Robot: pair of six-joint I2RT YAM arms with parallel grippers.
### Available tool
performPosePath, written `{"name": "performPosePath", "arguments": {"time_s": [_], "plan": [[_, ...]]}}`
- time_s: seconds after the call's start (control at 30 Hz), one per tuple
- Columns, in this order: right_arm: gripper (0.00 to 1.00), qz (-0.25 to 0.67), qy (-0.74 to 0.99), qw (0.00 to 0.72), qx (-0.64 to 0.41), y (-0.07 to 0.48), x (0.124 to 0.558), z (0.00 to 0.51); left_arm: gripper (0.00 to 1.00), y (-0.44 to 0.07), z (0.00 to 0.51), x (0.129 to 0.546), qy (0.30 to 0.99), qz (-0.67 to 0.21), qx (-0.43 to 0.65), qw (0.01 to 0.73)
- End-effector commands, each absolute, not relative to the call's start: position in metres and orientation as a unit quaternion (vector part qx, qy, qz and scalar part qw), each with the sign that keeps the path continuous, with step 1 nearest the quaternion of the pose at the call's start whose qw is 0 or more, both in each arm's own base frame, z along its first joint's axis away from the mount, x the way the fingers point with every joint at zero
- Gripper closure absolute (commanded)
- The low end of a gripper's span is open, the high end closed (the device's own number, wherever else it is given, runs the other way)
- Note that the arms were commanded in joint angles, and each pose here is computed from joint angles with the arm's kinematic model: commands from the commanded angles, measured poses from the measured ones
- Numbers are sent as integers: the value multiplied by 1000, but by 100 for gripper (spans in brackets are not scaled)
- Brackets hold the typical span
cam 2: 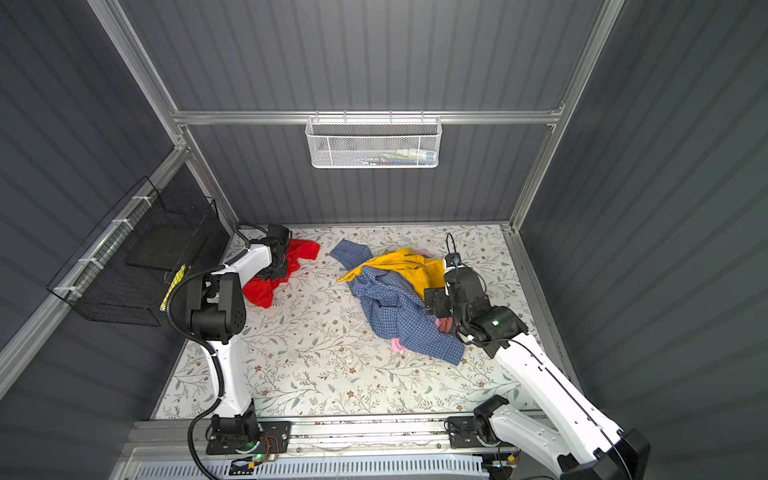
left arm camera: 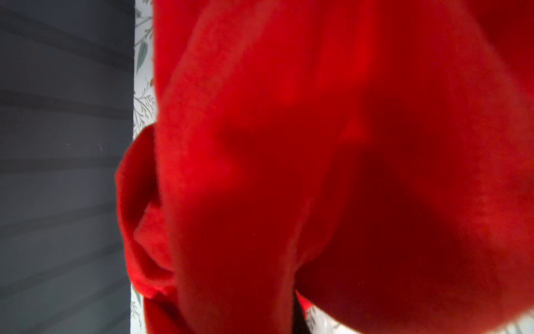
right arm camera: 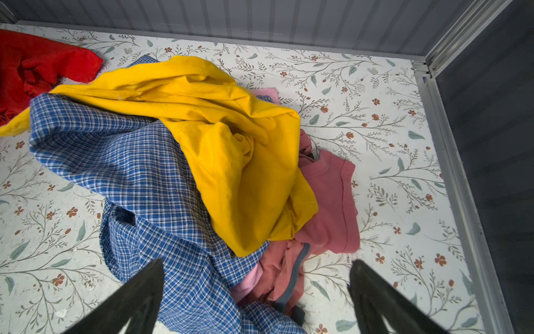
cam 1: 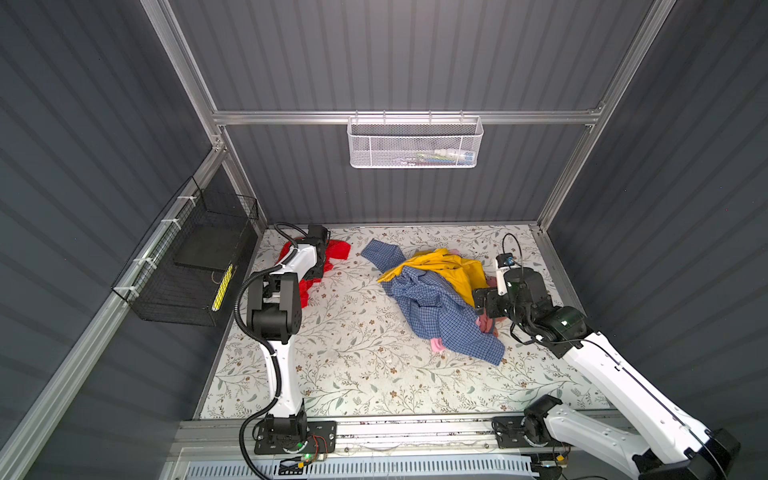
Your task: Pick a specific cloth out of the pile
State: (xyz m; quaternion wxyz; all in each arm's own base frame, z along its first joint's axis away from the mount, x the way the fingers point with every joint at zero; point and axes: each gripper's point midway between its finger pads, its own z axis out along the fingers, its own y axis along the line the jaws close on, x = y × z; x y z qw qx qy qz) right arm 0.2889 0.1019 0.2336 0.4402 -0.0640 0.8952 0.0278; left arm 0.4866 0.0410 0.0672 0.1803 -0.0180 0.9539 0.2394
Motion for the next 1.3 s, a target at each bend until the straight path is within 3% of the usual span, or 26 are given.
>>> {"name": "performPosePath", "arguments": {"time_s": [0.0,0.07,0.13,0.27,0.43,0.6,0.9,1.27], "plan": [[1,15,896,438,-67,98,288,231,99,43,52,472,960,235,-32,147],[1,14,896,438,-68,98,288,232,87,41,55,474,961,226,-37,153],[1,12,896,439,-68,97,288,233,61,39,64,478,961,217,-44,166],[1,8,895,440,-69,95,286,234,27,37,88,484,957,207,-55,194],[1,-7,892,446,-72,89,285,238,10,34,120,487,952,193,-63,228],[1,-17,888,455,-72,81,285,242,0,31,148,484,947,180,-72,256],[1,-27,881,467,-73,70,284,250,0,36,185,464,938,182,-85,283],[1,-28,872,482,-77,65,286,241,0,11,177,395,939,108,-100,311]]}}
